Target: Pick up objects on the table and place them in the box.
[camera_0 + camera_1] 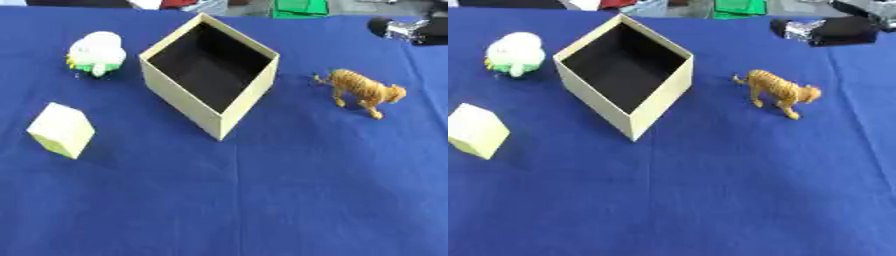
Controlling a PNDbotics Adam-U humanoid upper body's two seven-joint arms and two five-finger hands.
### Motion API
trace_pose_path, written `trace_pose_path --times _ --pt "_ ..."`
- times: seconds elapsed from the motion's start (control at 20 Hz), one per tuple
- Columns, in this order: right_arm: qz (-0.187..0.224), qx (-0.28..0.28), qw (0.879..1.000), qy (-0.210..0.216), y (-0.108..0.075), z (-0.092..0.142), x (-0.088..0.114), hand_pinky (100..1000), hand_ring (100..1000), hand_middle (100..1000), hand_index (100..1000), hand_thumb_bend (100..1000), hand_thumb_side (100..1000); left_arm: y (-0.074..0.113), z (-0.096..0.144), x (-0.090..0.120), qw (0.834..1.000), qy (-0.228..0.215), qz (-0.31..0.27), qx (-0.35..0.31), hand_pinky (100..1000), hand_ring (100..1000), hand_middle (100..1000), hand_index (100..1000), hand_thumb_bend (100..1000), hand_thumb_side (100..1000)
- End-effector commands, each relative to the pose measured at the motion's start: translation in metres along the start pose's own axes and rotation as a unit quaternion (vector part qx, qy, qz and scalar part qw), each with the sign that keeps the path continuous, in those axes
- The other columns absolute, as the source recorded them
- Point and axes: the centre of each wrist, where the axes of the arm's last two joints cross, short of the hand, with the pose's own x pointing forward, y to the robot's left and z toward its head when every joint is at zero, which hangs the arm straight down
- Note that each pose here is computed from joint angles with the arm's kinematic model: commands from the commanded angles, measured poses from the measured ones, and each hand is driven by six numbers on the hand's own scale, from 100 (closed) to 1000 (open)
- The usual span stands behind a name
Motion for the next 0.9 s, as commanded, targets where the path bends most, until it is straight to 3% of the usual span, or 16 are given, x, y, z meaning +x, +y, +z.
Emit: trace_pose_path --times 0.05,0.3,0.45,0.75,0.85,0.9 --pt "0.009 -0.001 1.0 0.002 -0.008 0.005 -0.004 953 1000 958 1000 401 1000 0.004 -0.009 0.005 1.0 -0.02 -0.007 -0.007 765 731 707 794 324 1000" --pt "0.0 0.011 1.0 0.002 0.001 0.004 -0.006 953 1000 953 1000 410 998 0.003 -0.009 0.005 1.0 -0.019 -0.006 -0.007 765 732 707 793 323 1000" --pt "-0.012 0.016 1.0 0.006 0.007 0.004 -0.007 950 1000 821 1000 407 969 0.003 -0.009 0.005 1.0 -0.018 -0.006 -0.008 765 732 707 793 321 1000" --pt "-0.027 0.038 0.999 0.027 0.018 0.004 -0.012 960 1000 886 1000 398 932 0.002 -0.009 0.005 1.0 -0.018 -0.004 -0.009 764 732 707 793 320 1000" --pt "-0.029 0.05 0.998 0.038 0.022 0.004 -0.014 972 1000 905 1000 383 865 0.002 -0.009 0.005 1.0 -0.017 -0.004 -0.009 764 732 707 793 320 1000" --pt "-0.031 0.055 0.997 0.043 0.023 0.004 -0.016 983 1000 917 1000 362 787 0.002 -0.009 0.005 1.0 -0.018 -0.004 -0.009 764 732 707 793 319 1000"
